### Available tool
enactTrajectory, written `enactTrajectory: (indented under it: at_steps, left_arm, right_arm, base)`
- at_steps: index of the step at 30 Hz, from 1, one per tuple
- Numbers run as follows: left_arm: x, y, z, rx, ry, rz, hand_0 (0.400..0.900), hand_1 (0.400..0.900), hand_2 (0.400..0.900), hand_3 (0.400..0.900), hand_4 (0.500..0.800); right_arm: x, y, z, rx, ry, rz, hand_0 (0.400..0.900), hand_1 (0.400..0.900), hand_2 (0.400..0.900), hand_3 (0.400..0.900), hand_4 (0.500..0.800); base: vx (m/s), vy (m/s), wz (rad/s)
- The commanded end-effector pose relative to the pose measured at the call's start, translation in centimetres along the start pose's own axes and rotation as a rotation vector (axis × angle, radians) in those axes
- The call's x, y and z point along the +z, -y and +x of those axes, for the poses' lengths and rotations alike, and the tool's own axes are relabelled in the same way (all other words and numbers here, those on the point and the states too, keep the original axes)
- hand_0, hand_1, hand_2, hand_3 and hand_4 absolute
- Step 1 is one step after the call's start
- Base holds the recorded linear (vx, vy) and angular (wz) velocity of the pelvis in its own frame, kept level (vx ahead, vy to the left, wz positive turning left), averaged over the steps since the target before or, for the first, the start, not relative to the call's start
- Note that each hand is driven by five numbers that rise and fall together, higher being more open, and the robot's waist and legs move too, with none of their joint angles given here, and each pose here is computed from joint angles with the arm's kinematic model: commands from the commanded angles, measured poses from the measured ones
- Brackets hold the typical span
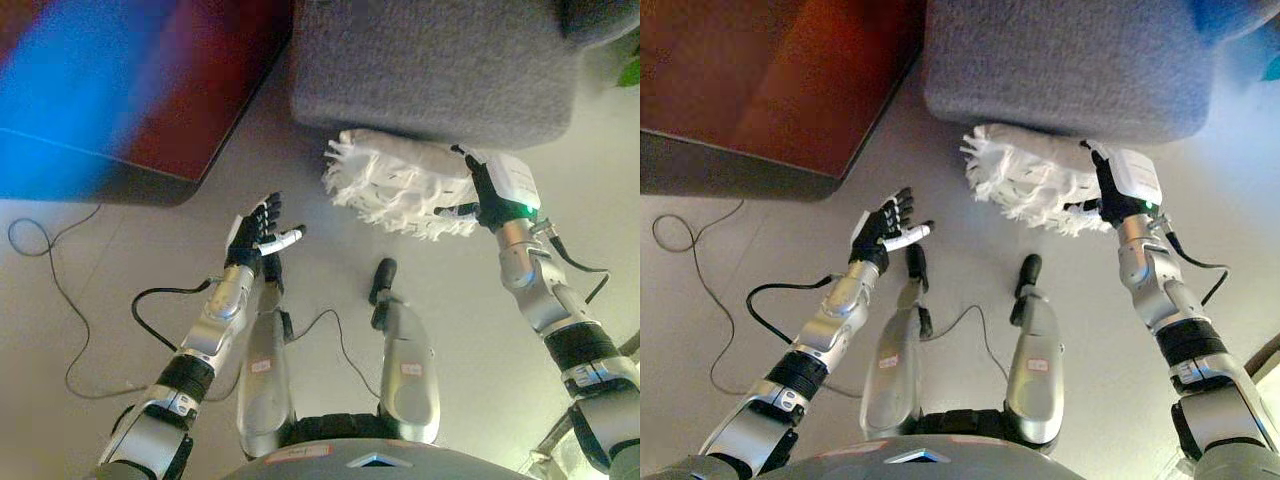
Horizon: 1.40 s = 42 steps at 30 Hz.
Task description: Pick up the pillow and put it on the sofa.
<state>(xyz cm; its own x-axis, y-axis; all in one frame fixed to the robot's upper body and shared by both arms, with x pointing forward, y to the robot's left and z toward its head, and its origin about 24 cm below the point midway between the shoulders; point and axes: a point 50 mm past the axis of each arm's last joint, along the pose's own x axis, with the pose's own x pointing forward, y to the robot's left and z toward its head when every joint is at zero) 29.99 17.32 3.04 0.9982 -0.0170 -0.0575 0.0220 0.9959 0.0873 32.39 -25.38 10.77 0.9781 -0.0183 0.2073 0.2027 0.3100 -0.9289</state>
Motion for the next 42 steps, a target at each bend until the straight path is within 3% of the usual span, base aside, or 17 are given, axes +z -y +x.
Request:
enactTrajectory:
  at_steps: [1, 8, 17, 35, 36, 37, 42]
  left_arm:
    - [3.9, 0.2, 0.5, 0.009, 0.197, -0.051, 0.900, 0.900, 0.900, 0.900, 0.800]
    - [6.4, 0.9, 1.3, 0.013, 0.293, -0.076, 0.900, 0.900, 0.900, 0.900, 0.800]
    - [7.7, 0.6, 1.1, 0.020, 0.336, -0.099, 0.900, 0.900, 0.900, 0.900, 0.800]
    - [8.1, -0.4, 1.1, 0.024, 0.313, -0.114, 0.900, 0.900, 0.900, 0.900, 0.800]
    - [8.2, -0.4, 1.1, 0.024, 0.310, -0.116, 0.900, 0.900, 0.900, 0.900, 0.800]
    - [8.2, -0.5, 1.2, 0.022, 0.311, -0.119, 0.900, 0.900, 0.900, 0.900, 0.800]
    - [8.0, -0.2, 1.3, 0.013, 0.293, -0.118, 0.900, 0.900, 0.900, 0.900, 0.800]
  right_arm:
    - [2.1, 4.2, 1.8, -0.230, 0.087, -0.002, 0.900, 0.900, 0.900, 0.900, 0.800]
    - [2.6, 6.1, 3.4, -0.329, 0.073, -0.013, 0.900, 0.900, 0.900, 0.900, 0.800]
    - [3.4, 10.4, 5.8, -0.453, 0.058, -0.079, 0.900, 0.900, 0.900, 0.900, 0.800]
    - [10.1, 16.4, 10.5, -0.398, 0.148, 0.036, 0.900, 0.900, 0.900, 0.900, 0.800]
    - [10.6, 16.7, 10.6, -0.392, 0.161, 0.052, 0.675, 0.675, 0.675, 0.675, 0.665]
    - [10.9, 16.9, 10.8, -0.379, 0.164, 0.059, 0.400, 0.400, 0.400, 0.400, 0.500]
    - [12.9, 17.8, 11.2, -0.368, 0.222, 0.123, 0.400, 0.400, 0.400, 0.400, 0.500]
  base:
    - [-0.067, 0.010, -0.01]
    - [-0.040, 0.014, -0.04]
    - [0.033, -0.001, 0.00]
    - [0.014, -0.001, 0.03]
    - [0.003, 0.005, 0.05]
    - [0.000, 0.000, 0.00]
    - [-0.021, 0.006, 0.01]
